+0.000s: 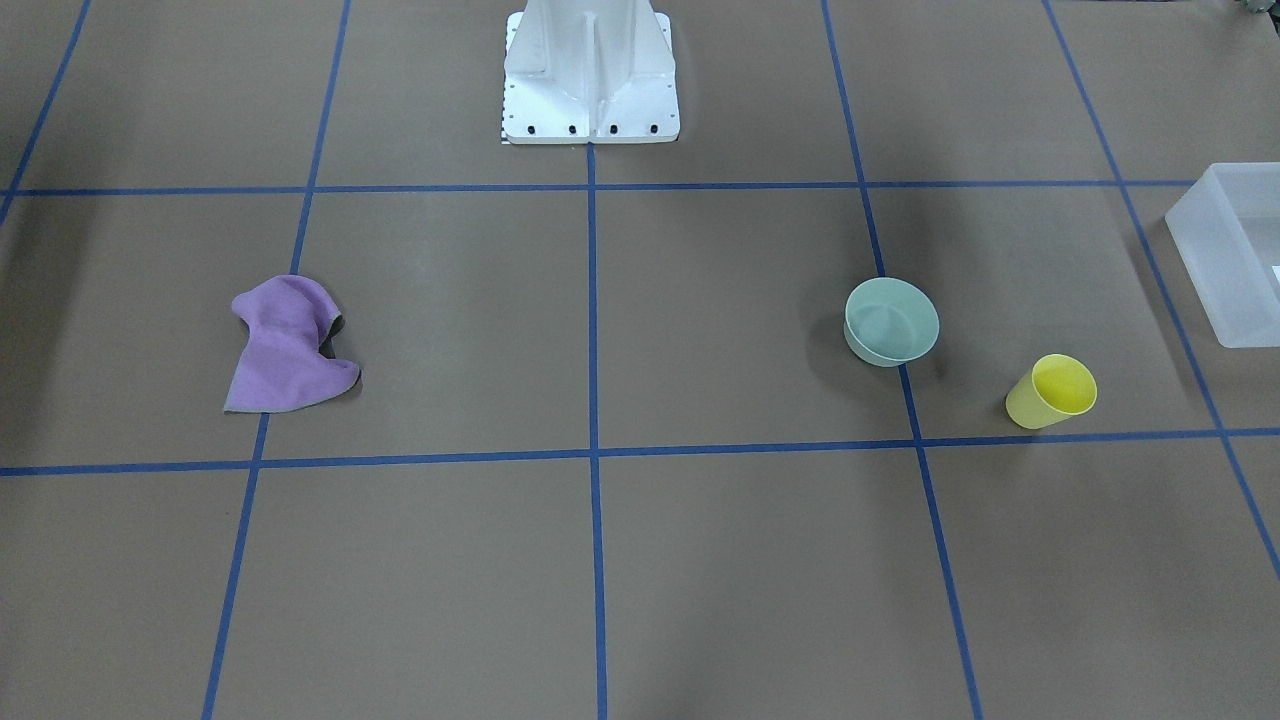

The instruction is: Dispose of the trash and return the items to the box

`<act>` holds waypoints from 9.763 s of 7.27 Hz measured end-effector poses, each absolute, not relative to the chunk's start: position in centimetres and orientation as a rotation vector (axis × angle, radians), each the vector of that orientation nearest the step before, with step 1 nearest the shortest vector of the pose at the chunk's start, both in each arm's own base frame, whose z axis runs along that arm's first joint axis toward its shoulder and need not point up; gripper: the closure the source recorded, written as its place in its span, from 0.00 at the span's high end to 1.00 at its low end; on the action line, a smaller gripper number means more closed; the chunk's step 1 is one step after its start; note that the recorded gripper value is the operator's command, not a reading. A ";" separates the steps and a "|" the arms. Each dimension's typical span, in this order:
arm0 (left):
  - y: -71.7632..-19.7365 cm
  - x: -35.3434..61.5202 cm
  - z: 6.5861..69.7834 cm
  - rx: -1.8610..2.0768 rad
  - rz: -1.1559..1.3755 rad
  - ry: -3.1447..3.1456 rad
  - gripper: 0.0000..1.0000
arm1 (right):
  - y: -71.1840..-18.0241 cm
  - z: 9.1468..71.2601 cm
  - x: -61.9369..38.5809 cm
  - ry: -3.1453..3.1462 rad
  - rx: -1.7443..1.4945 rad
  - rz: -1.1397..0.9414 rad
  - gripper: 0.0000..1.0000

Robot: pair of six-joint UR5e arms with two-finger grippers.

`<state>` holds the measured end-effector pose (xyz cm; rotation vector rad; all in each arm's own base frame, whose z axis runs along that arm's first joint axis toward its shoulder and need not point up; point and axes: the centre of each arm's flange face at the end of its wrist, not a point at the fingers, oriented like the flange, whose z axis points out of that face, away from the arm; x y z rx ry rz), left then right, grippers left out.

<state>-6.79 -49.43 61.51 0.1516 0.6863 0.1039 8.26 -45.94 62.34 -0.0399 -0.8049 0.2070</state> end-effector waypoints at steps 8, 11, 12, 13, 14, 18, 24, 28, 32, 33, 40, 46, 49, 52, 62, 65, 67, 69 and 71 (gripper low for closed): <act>-50.3 -6.6 61.0 0.175 0.098 0.676 0.98 | -46.9 61.9 8.2 -0.808 -0.029 0.194 1.00; -50.5 -6.6 60.4 0.168 0.057 0.685 0.98 | -47.1 61.3 8.2 -0.806 -0.018 0.194 1.00; -51.2 -6.4 59.2 0.164 -0.002 0.695 0.98 | -47.2 61.0 8.2 -0.809 -0.014 0.193 1.00; -52.1 -5.6 57.8 0.148 -0.081 0.723 0.98 | -47.1 60.8 8.1 -0.817 -0.014 0.193 1.00; -52.8 -3.5 56.7 0.120 -0.144 0.778 0.98 | -47.0 60.8 8.0 -0.830 -0.015 0.193 1.00; -53.5 8.6 57.1 0.053 -0.277 0.923 0.98 | -47.2 59.9 7.7 -0.880 -0.010 0.186 1.00; -54.7 18.4 57.5 0.002 -0.298 0.938 0.94 | -47.5 59.4 6.8 -0.877 -0.004 0.157 1.00; -54.9 21.2 57.9 0.002 -0.247 0.948 0.33 | -47.7 59.2 6.0 -0.878 -0.010 0.143 1.00; -54.0 21.9 58.2 -0.006 -0.224 0.963 0.00 | -47.7 58.9 5.6 -0.889 -0.012 0.135 1.00; -54.0 21.5 58.0 -0.024 -0.225 0.978 0.00 | -47.7 58.3 5.3 -0.909 -0.006 0.128 1.00; -57.5 8.0 53.9 -0.029 -0.336 1.111 0.00 | -46.6 45.8 -13.5 -0.882 0.045 -0.145 1.00; -54.6 -10.7 61.0 0.213 -0.240 0.925 0.00 | -45.8 42.3 -31.2 -0.857 0.083 -0.228 0.99; -53.4 -14.4 64.3 0.242 -0.176 0.819 0.00 | -46.6 43.6 -34.1 -0.839 0.048 -0.244 0.04; -51.6 -16.4 68.6 0.239 -0.107 0.739 0.00 | -46.9 44.2 -34.8 -0.829 0.039 -0.245 0.00; -38.7 -10.2 76.4 0.070 -0.022 0.747 0.00 | -46.6 34.4 -21.5 -0.849 0.160 -0.081 0.00; -38.1 -7.2 78.5 -0.004 0.017 0.762 0.00 | -46.8 33.3 -18.3 -0.865 0.157 -0.031 0.00; -37.9 -6.2 79.4 -0.032 0.035 0.772 0.00 | -46.9 33.2 -16.1 -0.887 0.155 0.000 0.00; -37.9 -5.2 79.8 -0.049 0.055 0.773 0.91 | -46.5 33.0 -14.7 -0.894 0.160 0.017 0.00; -38.3 -4.4 79.7 -0.044 0.082 0.773 0.98 | -45.6 32.2 -13.0 -0.890 0.154 0.045 0.00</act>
